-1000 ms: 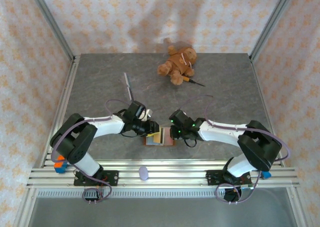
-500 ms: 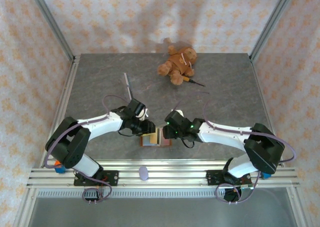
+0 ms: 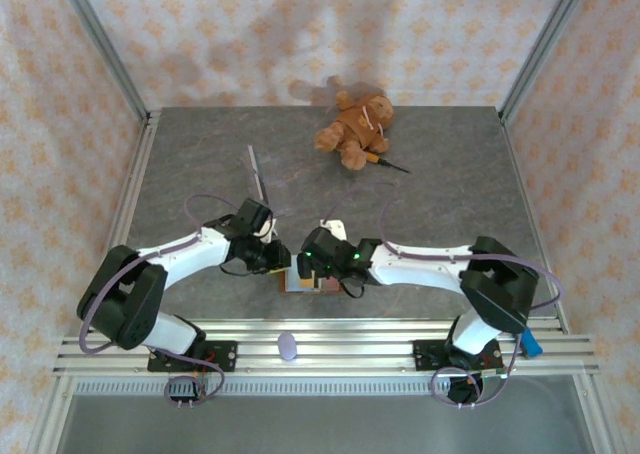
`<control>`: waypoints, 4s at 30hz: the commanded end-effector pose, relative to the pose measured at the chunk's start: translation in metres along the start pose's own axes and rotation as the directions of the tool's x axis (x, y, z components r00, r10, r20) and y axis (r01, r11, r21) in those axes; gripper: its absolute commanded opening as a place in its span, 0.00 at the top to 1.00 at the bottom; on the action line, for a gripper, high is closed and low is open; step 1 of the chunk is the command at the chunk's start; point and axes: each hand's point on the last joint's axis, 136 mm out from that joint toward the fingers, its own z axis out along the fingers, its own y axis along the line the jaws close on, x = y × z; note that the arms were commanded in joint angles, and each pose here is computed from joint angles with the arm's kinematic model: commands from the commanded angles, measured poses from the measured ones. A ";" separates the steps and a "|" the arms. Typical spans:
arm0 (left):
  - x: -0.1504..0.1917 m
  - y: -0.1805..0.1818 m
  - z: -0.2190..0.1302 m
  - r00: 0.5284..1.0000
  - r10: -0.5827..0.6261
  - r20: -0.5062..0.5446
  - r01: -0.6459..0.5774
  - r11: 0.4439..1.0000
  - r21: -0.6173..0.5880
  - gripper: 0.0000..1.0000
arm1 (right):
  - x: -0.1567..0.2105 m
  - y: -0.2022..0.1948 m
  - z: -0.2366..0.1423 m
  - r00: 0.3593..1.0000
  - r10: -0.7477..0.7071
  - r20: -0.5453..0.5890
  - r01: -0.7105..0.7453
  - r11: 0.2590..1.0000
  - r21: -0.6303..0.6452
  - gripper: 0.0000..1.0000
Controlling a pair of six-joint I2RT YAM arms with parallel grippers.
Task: Put the credit cards into the card holder
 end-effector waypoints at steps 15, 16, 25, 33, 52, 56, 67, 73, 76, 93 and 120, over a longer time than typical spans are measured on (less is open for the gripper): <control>0.011 0.025 0.027 0.999 -0.006 -0.043 0.005 0.999 -0.040 0.81 | 0.008 -0.014 0.015 0.994 -0.094 0.057 0.079 0.973 0.219 0.02; 0.012 0.027 0.028 0.999 -0.011 -0.046 0.009 0.999 -0.046 0.81 | 0.011 -0.018 0.016 0.994 -0.094 0.048 0.080 0.970 0.229 0.02; 0.017 0.035 0.032 0.998 -0.039 -0.058 0.035 0.997 -0.067 0.82 | 0.013 -0.055 -0.002 0.992 -0.110 0.066 0.080 0.932 0.355 0.03; 0.017 0.034 0.029 0.998 -0.044 -0.051 0.041 0.997 -0.064 0.82 | 0.012 -0.044 -0.009 0.991 -0.122 0.047 0.103 0.949 0.297 0.00; 0.017 0.037 0.030 0.997 -0.062 -0.050 0.058 0.995 -0.080 0.84 | 0.035 -0.050 0.011 0.975 -0.181 -0.127 0.214 0.916 0.340 0.01; 0.017 0.037 0.032 0.996 -0.065 -0.056 0.061 0.995 -0.081 0.84 | 0.033 -0.057 0.003 0.977 -0.184 -0.107 0.210 0.914 0.348 0.00; 0.018 0.038 0.029 0.996 -0.061 -0.058 0.055 0.994 -0.089 0.84 | 0.028 -0.044 -0.007 0.975 -0.197 -0.106 0.219 0.937 0.271 0.00; 0.018 0.038 0.031 0.996 -0.066 -0.060 0.060 0.994 -0.089 0.84 | 0.016 -0.031 -0.011 0.984 -0.149 -0.099 0.166 0.966 0.199 0.00; 0.017 0.037 0.030 0.996 -0.062 -0.059 0.057 0.995 -0.086 0.85 | 0.017 -0.037 0.002 0.984 -0.124 -0.125 0.148 0.968 0.202 0.01; 0.017 0.038 0.029 0.997 -0.060 -0.052 0.055 0.994 -0.092 0.85 | 0.014 -0.061 -0.006 0.991 -0.101 -0.089 0.123 0.948 0.295 0.08; 0.015 0.040 0.030 0.997 -0.066 -0.046 0.062 0.993 -0.100 0.85 | 0.019 -0.055 0.014 0.990 -0.103 -0.092 0.122 0.963 0.238 0.11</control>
